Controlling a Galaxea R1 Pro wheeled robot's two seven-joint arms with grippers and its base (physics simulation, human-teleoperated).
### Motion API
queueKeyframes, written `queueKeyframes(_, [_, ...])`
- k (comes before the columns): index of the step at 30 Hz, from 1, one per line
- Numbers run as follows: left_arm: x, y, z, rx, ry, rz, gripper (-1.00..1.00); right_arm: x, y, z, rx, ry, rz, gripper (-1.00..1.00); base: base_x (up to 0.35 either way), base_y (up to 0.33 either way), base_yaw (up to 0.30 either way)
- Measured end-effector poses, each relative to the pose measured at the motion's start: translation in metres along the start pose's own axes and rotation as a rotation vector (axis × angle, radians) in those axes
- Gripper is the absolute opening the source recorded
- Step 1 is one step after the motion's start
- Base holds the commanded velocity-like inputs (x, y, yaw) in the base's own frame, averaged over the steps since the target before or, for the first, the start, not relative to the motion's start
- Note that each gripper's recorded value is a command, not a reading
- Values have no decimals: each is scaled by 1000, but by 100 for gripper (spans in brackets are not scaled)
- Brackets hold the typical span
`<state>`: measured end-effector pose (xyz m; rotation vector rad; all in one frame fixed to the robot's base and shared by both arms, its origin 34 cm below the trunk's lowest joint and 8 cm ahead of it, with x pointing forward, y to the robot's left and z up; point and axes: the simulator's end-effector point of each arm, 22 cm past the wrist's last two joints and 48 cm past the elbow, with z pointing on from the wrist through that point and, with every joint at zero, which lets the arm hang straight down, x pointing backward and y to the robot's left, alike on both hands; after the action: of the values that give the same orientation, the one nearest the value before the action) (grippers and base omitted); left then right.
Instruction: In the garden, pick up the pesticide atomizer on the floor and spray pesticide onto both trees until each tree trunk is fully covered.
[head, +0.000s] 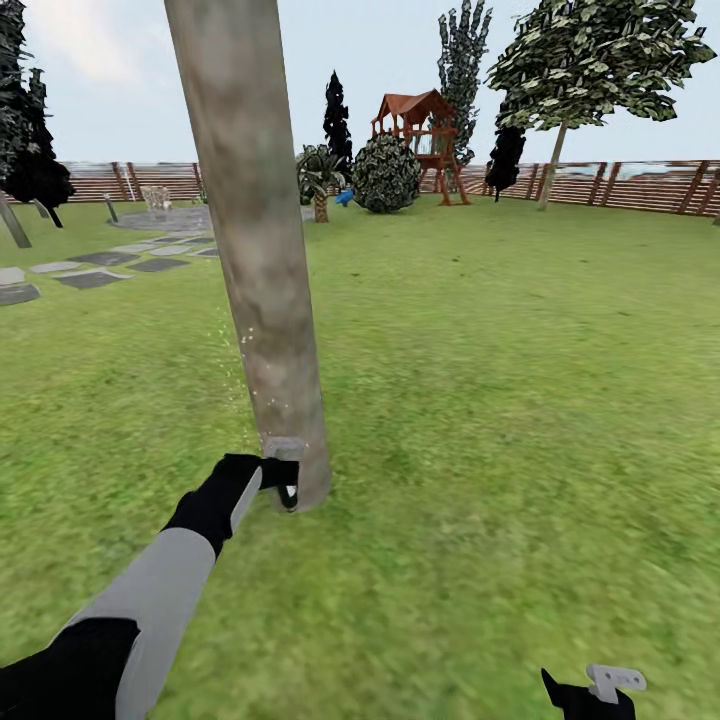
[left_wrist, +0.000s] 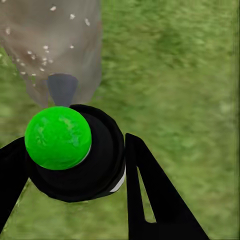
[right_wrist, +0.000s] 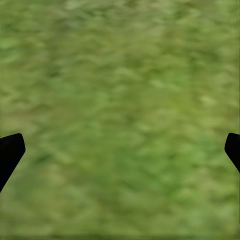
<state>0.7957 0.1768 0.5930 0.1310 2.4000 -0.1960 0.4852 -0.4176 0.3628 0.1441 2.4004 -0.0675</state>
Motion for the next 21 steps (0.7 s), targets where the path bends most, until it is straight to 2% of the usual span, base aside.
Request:
queueKeyframes(1, [-11,18,-6,-37,31,7,-100,0,-1,0,1,1,-1,100,0,0,0])
queueKeyframes(3, [-26,65,-18,-105,32,3,-100,0,-1,0,2,-1,-1,100,0,0,0])
queueKeyframes(5, [-36,92,-26,-140,21,-5,-100,-1,-1,0,2,-1,-1,100,0,0,0])
queueKeyframes(7, [-36,108,-29,-157,22,-10,-100,-1,-1,0,2,-1,0,100,0,0,-20])
queueKeyframes(11, [-27,103,-25,-143,36,-14,-100,-1,-1,0,2,-1,0,100,0,0,-209])
queueKeyframes(15, [-28,83,-22,-111,34,-22,-100,-1,-1,0,1,-2,0,100,0,0,-254])
queueKeyframes(18, [-26,84,-22,-113,38,-16,-100,-1,0,0,1,-3,1,100,0,0,-30])
queueKeyframes(21, [-39,87,-26,-117,19,-20,-100,-1,0,0,1,-3,1,100,0,0,-4])
